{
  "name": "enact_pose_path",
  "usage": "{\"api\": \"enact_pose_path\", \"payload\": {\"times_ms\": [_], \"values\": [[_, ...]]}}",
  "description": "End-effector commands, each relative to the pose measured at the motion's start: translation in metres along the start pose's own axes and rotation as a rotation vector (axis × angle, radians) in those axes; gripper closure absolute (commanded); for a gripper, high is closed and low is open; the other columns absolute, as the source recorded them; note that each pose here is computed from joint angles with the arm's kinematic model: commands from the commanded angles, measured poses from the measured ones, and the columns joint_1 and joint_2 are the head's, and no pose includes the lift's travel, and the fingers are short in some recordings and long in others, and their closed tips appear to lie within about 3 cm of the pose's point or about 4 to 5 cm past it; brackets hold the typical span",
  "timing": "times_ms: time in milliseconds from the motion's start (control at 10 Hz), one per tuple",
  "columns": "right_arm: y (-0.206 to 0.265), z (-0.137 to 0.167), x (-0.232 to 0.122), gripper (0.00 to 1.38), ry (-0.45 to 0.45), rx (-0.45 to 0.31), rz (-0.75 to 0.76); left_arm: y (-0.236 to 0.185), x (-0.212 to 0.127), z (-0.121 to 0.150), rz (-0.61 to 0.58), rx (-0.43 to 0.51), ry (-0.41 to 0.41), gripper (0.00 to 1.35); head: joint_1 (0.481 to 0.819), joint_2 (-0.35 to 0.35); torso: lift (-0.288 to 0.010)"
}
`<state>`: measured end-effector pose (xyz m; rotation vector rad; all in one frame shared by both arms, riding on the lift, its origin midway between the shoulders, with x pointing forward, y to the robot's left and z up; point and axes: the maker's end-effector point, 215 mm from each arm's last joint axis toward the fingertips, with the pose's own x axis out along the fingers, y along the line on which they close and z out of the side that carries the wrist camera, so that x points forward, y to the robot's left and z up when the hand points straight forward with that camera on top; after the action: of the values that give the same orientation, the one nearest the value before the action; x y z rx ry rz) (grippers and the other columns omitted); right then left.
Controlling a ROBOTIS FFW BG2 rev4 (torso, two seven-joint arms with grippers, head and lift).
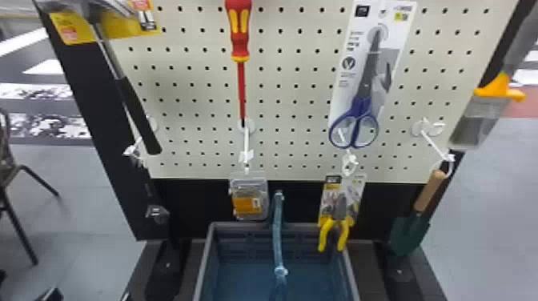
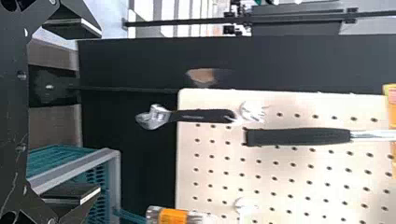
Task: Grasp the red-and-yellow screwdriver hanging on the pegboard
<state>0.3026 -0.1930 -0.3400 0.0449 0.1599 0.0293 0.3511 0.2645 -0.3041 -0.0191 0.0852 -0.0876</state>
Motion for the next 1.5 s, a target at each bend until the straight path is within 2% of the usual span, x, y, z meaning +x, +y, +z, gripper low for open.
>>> {"api": "enact_pose_path", "payload": {"times_ms": [0, 100, 200, 300, 500, 600, 700, 900, 1000, 1300, 1400], "values": [[0.000, -0.001, 0.000, 0.11, 0.001, 0.000, 0.000, 0.000, 0.006, 0.017, 0.002, 0.009, -0.024, 0.14, 0.549, 0.000, -0.100], [-0.001, -0.001, 0.001, 0.11, 0.001, -0.001, -0.001, -0.001, 0.010, 0.041, -0.001, 0.022, -0.047, 0.14, 0.549, 0.000, -0.100], [0.001, -0.002, 0.000, 0.11, 0.004, -0.002, 0.003, -0.001, 0.011, 0.077, 0.003, 0.063, -0.091, 0.14, 0.549, 0.000, -0.100], [0.001, -0.002, 0.000, 0.11, 0.004, -0.003, 0.003, -0.002, 0.009, 0.107, 0.007, 0.083, -0.102, 0.14, 0.549, 0.000, -0.100], [0.001, -0.003, 0.000, 0.11, 0.008, -0.004, 0.004, -0.008, 0.000, 0.159, 0.021, 0.096, -0.145, 0.14, 0.549, 0.000, -0.100], [0.000, -0.004, 0.000, 0.11, 0.009, -0.008, 0.004, -0.012, -0.001, 0.177, 0.018, 0.086, -0.140, 0.14, 0.549, 0.000, -0.100], [0.000, -0.003, 0.001, 0.11, 0.007, -0.008, 0.006, -0.018, -0.003, 0.190, 0.007, 0.076, -0.146, 0.14, 0.549, 0.000, -0.100], [0.000, -0.003, 0.001, 0.11, 0.008, -0.008, 0.006, -0.023, 0.006, 0.185, -0.010, 0.044, -0.101, 0.14, 0.549, 0.000, -0.100], [0.001, -0.003, 0.002, 0.11, 0.008, -0.009, 0.007, -0.029, 0.012, 0.189, -0.032, 0.019, -0.103, 0.14, 0.549, 0.000, -0.100], [0.002, -0.004, 0.004, 0.11, 0.009, -0.015, 0.014, -0.052, 0.028, 0.212, -0.107, 0.037, -0.129, 0.14, 0.549, 0.000, -0.100], [0.003, -0.004, 0.005, 0.11, 0.008, -0.014, 0.018, -0.056, 0.032, 0.228, -0.118, 0.045, -0.164, 0.14, 0.549, 0.000, -0.100]]}}
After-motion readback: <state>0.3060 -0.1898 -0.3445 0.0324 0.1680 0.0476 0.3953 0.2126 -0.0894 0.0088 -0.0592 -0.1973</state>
